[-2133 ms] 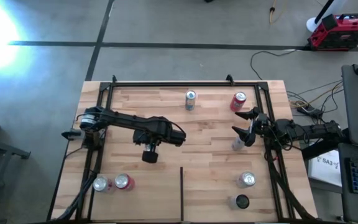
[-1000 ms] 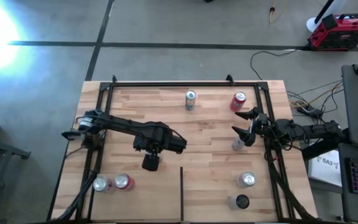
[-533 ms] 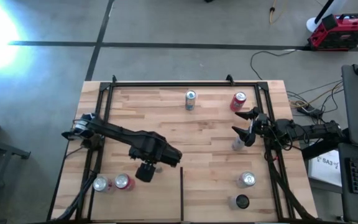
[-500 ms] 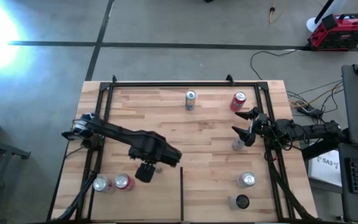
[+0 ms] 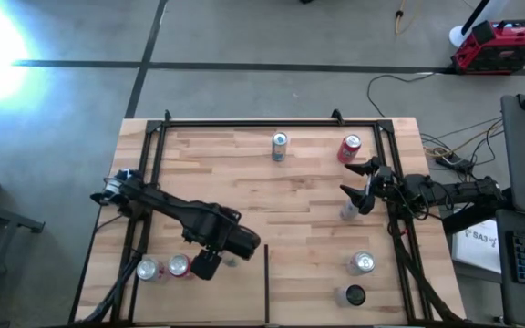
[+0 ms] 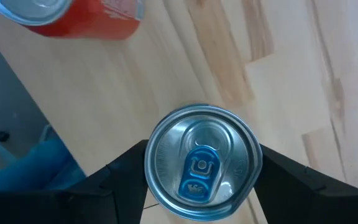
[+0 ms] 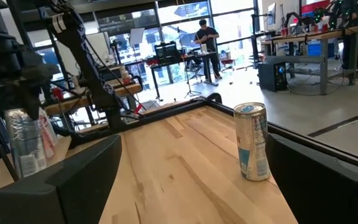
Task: Place canned beverage on shelf
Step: Put the bottom blue soda can on the shelf
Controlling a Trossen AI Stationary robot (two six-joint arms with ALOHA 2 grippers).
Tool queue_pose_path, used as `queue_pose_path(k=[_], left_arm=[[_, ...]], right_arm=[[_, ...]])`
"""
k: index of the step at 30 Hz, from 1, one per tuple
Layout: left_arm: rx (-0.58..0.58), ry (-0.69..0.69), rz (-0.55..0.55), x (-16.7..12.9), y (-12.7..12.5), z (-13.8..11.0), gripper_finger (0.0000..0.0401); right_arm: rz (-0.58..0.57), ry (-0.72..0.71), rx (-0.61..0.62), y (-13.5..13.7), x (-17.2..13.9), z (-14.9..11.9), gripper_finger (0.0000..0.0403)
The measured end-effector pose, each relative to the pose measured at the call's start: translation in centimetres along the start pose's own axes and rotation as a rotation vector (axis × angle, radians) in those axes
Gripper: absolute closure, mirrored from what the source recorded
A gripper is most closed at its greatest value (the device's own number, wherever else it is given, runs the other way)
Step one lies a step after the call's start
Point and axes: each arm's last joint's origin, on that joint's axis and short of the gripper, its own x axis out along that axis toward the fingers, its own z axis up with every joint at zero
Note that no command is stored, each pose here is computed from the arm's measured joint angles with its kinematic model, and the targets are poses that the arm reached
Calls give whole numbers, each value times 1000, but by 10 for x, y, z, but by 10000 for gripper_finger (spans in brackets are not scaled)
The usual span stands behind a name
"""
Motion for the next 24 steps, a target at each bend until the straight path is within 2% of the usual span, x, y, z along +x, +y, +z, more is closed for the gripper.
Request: queue_pose_path(k=[9, 17, 24], left_arm=[[97, -45, -1, 11, 22, 3, 171], [170, -58, -21, 15, 26, 3, 169], [186, -68, -10, 17, 31, 5, 168]], right_arm=[[0, 0, 0, 0, 0, 0, 21], [0, 0, -2, 0, 0, 0, 21], [0, 0, -1, 0, 0, 0, 21]])
